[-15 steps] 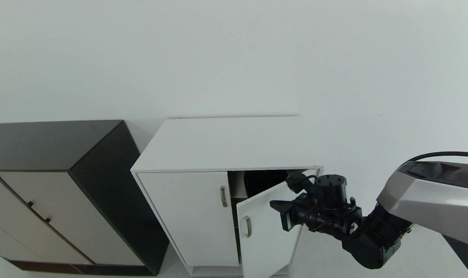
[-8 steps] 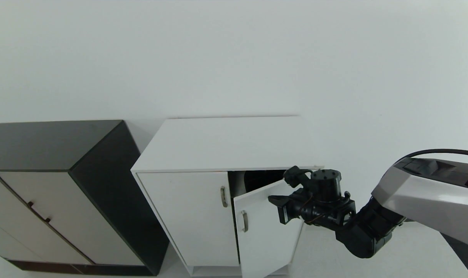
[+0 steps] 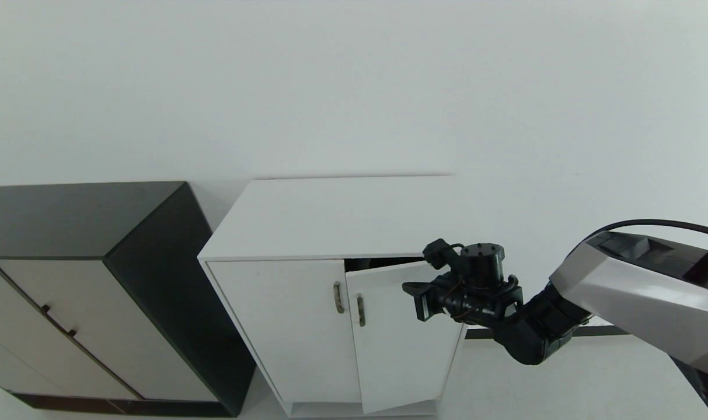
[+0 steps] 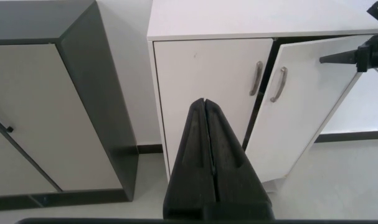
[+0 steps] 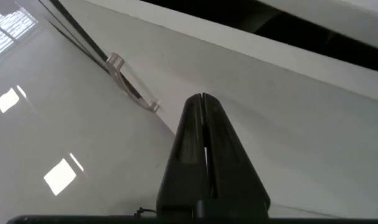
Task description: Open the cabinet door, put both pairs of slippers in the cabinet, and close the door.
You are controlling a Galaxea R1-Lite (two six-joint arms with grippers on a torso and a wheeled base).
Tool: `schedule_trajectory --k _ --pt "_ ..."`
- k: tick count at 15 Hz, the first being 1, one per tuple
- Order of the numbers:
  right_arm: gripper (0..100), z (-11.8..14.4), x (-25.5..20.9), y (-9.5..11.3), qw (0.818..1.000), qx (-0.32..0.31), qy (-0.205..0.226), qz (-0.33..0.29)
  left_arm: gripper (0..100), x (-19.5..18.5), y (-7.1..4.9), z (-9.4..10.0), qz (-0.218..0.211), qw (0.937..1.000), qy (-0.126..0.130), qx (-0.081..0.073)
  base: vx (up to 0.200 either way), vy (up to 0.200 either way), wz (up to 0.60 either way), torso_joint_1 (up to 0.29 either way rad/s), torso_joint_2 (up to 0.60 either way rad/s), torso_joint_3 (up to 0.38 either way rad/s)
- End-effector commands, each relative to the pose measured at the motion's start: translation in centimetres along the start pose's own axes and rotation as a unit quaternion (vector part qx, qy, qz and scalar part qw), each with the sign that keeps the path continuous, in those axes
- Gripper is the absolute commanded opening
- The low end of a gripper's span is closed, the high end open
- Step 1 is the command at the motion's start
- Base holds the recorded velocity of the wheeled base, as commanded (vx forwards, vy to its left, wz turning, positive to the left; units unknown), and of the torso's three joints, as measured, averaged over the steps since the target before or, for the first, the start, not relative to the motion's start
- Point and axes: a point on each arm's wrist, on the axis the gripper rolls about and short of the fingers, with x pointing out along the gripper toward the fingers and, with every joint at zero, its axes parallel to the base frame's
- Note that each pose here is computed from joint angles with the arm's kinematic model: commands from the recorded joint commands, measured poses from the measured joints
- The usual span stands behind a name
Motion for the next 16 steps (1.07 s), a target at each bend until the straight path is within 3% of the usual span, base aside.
schedule_trajectory --k 1,16 --pt "0 0.4 0.4 -0.2 1.0 -0.001 -0.007 -0.001 0 0.0 0.0 0.0 0.0 1.0 0.0 0.0 0.0 0.0 0.0 0.0 0.0 0.0" --pt "0 0.2 1.8 -1.8 1.0 0.0 -0.017 -0.014 0 0.0 0.0 0.0 0.0 1.0 0.0 -0.001 0.0 0.0 0.0 0.0 0.0 0.0"
